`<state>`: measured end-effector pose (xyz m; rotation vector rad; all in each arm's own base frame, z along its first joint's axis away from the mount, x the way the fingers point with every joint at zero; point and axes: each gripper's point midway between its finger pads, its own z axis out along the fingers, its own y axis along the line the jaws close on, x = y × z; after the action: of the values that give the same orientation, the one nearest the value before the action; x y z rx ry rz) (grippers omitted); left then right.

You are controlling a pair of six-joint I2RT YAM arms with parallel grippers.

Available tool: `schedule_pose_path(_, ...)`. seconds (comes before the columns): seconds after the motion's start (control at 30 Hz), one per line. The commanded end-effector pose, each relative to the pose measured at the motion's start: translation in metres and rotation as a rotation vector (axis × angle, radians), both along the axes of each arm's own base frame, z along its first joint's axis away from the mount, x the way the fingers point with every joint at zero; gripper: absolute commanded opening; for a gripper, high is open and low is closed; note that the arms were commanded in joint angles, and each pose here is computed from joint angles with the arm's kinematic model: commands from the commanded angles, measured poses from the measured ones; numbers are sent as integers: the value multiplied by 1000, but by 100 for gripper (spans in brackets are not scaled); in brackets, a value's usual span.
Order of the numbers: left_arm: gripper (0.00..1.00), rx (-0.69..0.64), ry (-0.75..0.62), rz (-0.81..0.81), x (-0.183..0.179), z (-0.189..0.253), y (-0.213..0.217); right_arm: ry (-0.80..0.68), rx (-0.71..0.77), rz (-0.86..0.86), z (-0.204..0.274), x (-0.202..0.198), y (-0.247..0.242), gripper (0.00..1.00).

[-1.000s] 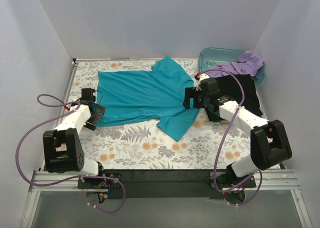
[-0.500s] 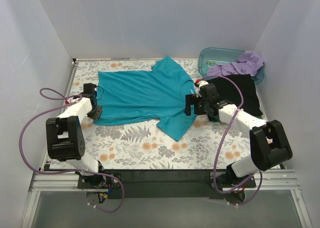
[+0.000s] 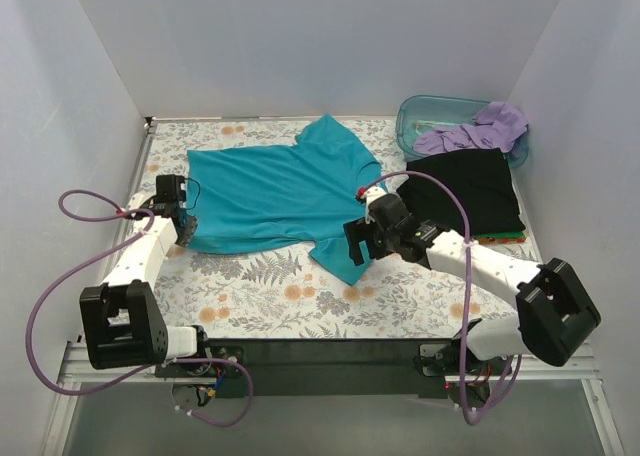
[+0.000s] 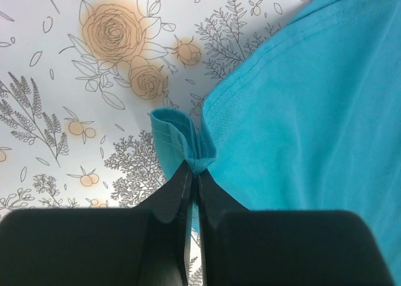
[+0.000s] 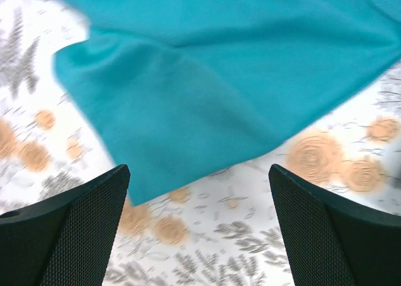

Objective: Fold and stack the t-shirts
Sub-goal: Flatten the tshirt out

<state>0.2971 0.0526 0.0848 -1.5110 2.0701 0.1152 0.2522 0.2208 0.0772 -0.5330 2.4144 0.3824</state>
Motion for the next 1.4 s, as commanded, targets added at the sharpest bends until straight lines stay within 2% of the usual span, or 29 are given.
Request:
schedule_pose_path(0.0, 0, 14, -8, 31, -11, 2, 5, -10, -18, 42, 6, -25, 10, 98)
schedule_pose_path(0.13, 0, -16, 17, 21, -17, -7, -1, 8, -50, 110, -5, -50, 28, 96)
schedule_pose_path(0.37, 0, -26, 7, 17, -23, -10, -3, 94, -184, 109, -47, -62, 26, 88)
schedule_pose_path(0.47, 0, -23, 3, 16, -23, -9, -3, 124, -235, 88, -64, -65, 20, 78)
schedule_pose_path(0.5, 0, -26, -2, 12, -22, -7, -4, 129, -252, 72, -68, -65, 17, 68)
schedule_pose_path(0.53, 0, -25, -5, 12, -21, -6, -4, 132, -267, 61, -71, -65, 14, 62)
schedule_pose_path(0.57, 0, -27, -7, 11, -21, -6, -4, 139, -284, 43, -76, -65, 11, 45)
schedule_pose_path(0.73, 0, -37, -35, 4, -18, 4, -6, 88, -336, -18, -72, -53, 1, 11)
schedule_pose_path(0.77, 0, -37, -40, 3, -17, 6, -7, 66, -325, -35, -65, -48, 3, 2)
schedule_pose_path(0.8, 0, -37, -42, 0, -17, 7, -7, 38, -337, -54, -60, -43, -1, 1)
schedule_pose_path(0.9, 0, -26, -74, -3, -14, 27, -5, -78, -330, -117, -24, -22, -3, 1)
schedule_pose_path(1.0, 0, -21, -163, -26, -6, 67, -7, -254, -278, -206, 46, 2, -9, 1)
schedule_pose_path(1.1, 0, 4, -292, -42, 0, 126, -6, -440, -167, -290, 134, 18, -20, 1)
schedule_pose_path(1.13, 0, 21, -354, -50, 1, 160, -5, -499, -102, -323, 170, 19, -27, 1)
schedule_pose_path(1.2, 0, 48, -445, -65, -2, 203, -4, -596, -64, -355, 219, 20, -41, 1)
schedule_pose_path(1.23, 0, 56, -463, -69, -8, 219, -4, -661, 33, -381, 269, 18, -47, 1)
schedule_pose_path(1.27, 0, 85, -557, -82, -11, 265, -3, -704, 44, -369, 292, 16, -52, 1)
schedule_pose_path(1.33, 0, 109, -635, -97, -23, 304, -5, -795, 166, -388, 360, 6, -67, 1)
schedule_pose_path(1.37, 0, 128, -691, -103, -29, 329, -5, -844, 181, -376, 386, 2, -74, 1)
